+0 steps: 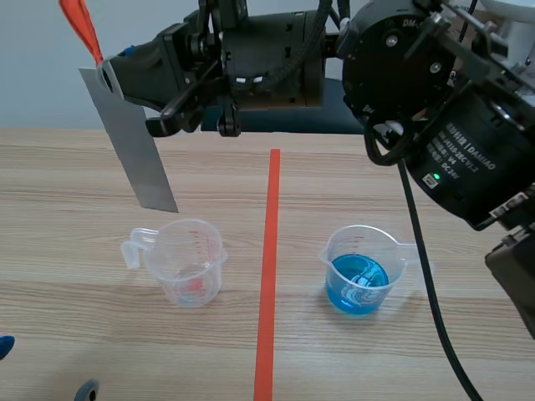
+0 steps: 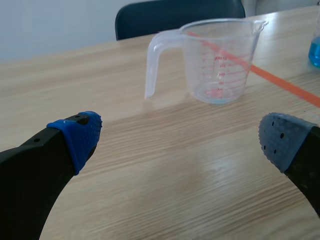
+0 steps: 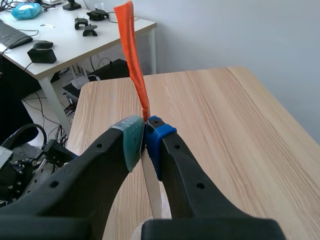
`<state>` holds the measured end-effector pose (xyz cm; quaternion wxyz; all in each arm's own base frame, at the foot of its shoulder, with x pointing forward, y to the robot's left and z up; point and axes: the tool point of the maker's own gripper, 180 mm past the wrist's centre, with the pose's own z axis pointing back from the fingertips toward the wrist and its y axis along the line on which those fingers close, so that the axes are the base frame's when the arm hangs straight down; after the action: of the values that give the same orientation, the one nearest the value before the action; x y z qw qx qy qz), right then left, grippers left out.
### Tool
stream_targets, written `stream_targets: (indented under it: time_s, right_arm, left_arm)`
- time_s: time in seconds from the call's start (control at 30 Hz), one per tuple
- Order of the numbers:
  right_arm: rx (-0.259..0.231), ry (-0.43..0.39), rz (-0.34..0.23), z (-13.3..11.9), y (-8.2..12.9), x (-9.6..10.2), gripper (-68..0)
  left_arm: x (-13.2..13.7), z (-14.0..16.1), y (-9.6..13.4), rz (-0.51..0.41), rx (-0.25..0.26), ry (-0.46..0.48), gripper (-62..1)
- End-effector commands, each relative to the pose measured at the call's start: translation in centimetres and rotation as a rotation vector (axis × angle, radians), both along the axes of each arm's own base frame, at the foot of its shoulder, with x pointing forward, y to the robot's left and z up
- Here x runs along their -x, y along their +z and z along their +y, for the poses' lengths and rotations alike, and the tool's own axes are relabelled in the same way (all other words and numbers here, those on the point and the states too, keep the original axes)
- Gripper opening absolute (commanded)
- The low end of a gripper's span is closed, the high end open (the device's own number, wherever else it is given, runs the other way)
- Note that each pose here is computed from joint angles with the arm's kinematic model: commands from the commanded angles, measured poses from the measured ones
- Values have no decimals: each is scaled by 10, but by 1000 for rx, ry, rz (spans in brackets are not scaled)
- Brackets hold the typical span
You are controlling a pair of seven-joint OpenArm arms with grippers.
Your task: Do the redox reaction experiment. move the plate over the left beaker
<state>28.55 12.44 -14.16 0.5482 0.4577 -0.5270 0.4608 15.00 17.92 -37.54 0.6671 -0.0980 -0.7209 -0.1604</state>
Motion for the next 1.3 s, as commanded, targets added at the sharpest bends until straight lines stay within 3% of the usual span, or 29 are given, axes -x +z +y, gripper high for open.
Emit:
stream_targets:
  time_s: [0.0,0.1,0.2,0.4,0.53,0.67,1.27]
  right_arm:
    - [-26,26,-26,4,12,4,-671]
    - [-21,31,-24,5,11,5,-671]
    - [-21,31,-24,5,11,5,-671]
    - [-20,31,-24,5,11,5,-671]
    - [-15,31,-24,5,10,5,-671]
    - [-13,31,-24,5,9,5,-671]
    - [-14,30,-24,5,10,5,-671]
  left_arm:
    - [-5,1,1,4,-13,-3,14]
    - [-5,2,-18,104,-34,6,14]
    - [-5,-2,-22,132,-5,-4,14]
    - [6,-7,5,-10,63,-36,14]
    - [13,-5,-1,10,68,-21,14]
    - [22,-2,8,-46,97,-14,14]
    - [24,-1,11,-65,103,-13,14]
